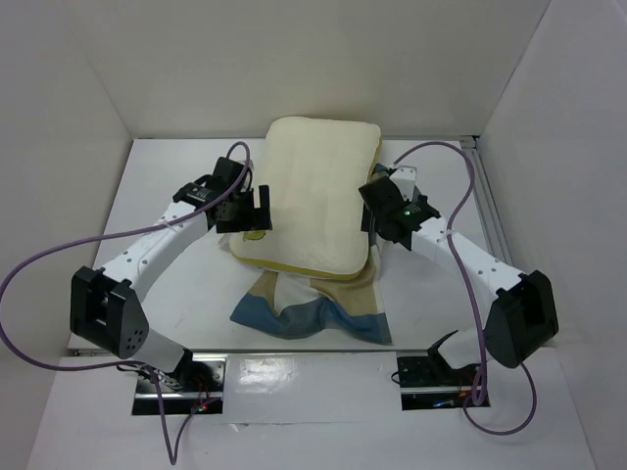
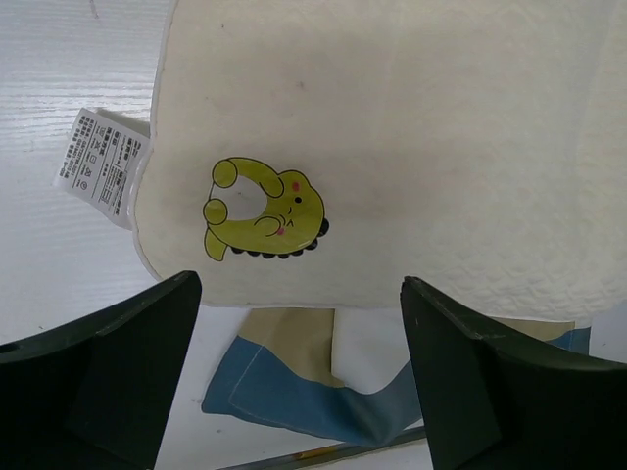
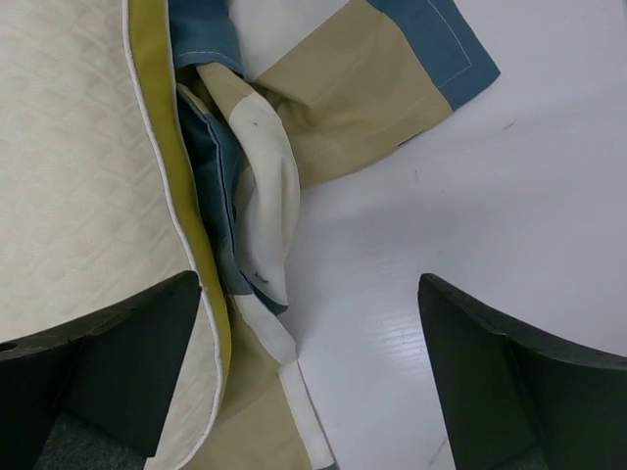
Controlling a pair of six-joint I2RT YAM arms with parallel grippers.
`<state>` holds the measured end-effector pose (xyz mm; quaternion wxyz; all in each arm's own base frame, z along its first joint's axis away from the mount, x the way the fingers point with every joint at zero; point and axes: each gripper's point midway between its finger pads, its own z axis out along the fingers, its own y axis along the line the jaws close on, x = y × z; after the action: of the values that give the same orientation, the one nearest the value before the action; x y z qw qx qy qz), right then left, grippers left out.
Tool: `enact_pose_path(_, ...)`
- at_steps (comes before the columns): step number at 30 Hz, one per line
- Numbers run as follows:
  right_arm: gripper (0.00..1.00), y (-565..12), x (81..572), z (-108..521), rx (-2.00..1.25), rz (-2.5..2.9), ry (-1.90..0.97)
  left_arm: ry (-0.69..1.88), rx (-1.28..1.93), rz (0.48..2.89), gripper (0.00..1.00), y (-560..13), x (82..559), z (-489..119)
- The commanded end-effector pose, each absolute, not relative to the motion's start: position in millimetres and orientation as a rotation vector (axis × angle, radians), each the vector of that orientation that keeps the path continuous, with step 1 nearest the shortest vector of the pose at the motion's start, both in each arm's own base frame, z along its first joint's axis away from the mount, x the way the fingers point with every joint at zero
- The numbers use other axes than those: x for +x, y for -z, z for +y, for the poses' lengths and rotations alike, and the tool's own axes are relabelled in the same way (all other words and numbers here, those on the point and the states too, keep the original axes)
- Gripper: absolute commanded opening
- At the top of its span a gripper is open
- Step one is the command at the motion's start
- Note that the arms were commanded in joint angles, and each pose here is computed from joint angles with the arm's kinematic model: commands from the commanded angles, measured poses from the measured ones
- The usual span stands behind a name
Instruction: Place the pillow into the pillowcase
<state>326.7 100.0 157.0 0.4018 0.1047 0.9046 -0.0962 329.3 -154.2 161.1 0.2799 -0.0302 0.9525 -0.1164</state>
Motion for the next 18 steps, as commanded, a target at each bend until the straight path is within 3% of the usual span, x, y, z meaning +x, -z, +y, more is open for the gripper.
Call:
enact_pose_path(1, 0.99, -169, 323, 99, 0.304, 2.268, 0.204, 0.335, -0.075, 2.571, 0.96, -154, 328, -159)
enact_pose_path(8, 0.99, -172, 315, 109, 0.27, 2.269, 0.089, 0.299, -0.098, 2.573, 0.97, -152, 331, -155)
enact_pose_path(13, 0.99, -167, 307, 111, 0.249, 2.286, 0.025, 0.115, -0.17, 2.646, 0.97, -118, 340, -132)
enact_pose_path(18, 0.99, -146, 308, 103, 0.253, 2.348, -0.005, 0.207, -0.168, 2.732, 0.99, -100, 337, -146)
